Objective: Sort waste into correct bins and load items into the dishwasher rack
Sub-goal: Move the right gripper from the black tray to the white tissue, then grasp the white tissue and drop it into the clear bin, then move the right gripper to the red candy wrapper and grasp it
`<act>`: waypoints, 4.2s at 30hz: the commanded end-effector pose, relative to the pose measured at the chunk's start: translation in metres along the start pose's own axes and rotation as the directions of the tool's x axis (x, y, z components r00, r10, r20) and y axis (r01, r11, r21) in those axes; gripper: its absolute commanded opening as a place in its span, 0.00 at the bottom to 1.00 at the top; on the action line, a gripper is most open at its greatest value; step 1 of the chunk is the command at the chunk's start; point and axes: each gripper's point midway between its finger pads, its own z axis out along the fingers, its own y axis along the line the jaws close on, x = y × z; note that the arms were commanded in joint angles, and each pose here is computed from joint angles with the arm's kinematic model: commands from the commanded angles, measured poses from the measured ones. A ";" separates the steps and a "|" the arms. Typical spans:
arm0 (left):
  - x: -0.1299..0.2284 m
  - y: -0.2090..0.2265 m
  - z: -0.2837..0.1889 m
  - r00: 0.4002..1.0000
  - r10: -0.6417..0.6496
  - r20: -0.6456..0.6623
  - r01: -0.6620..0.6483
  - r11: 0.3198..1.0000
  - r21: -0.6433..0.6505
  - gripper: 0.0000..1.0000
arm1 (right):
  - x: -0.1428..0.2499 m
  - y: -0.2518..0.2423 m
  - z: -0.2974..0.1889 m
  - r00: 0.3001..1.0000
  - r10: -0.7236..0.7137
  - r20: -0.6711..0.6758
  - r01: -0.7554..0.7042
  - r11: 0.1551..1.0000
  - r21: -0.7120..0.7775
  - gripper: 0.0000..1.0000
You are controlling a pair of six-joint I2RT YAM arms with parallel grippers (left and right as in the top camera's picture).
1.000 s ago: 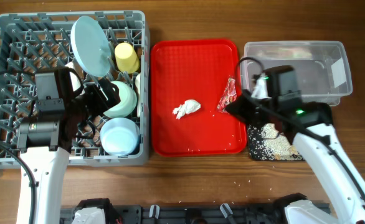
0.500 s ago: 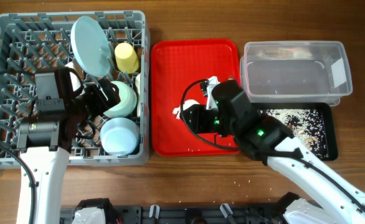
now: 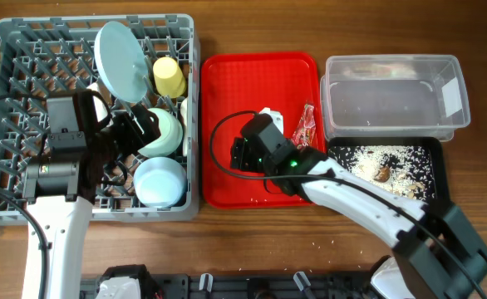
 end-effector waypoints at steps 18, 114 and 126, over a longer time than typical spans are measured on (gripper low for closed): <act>-0.002 -0.005 -0.002 1.000 0.004 0.003 -0.004 1.000 0.018 1.00 | -0.003 -0.038 0.010 0.988 0.127 0.083 -0.141 0.972 0.187 1.00; -0.002 -0.005 -0.002 1.000 0.004 0.003 -0.004 1.000 0.018 1.00 | -0.029 -0.117 -0.002 0.991 0.085 0.102 -0.113 0.943 0.312 0.04; -0.002 -0.005 -0.002 1.000 0.004 0.003 -0.004 1.000 0.018 1.00 | -0.056 -0.134 -0.006 0.964 0.051 0.261 -0.157 0.902 0.402 0.04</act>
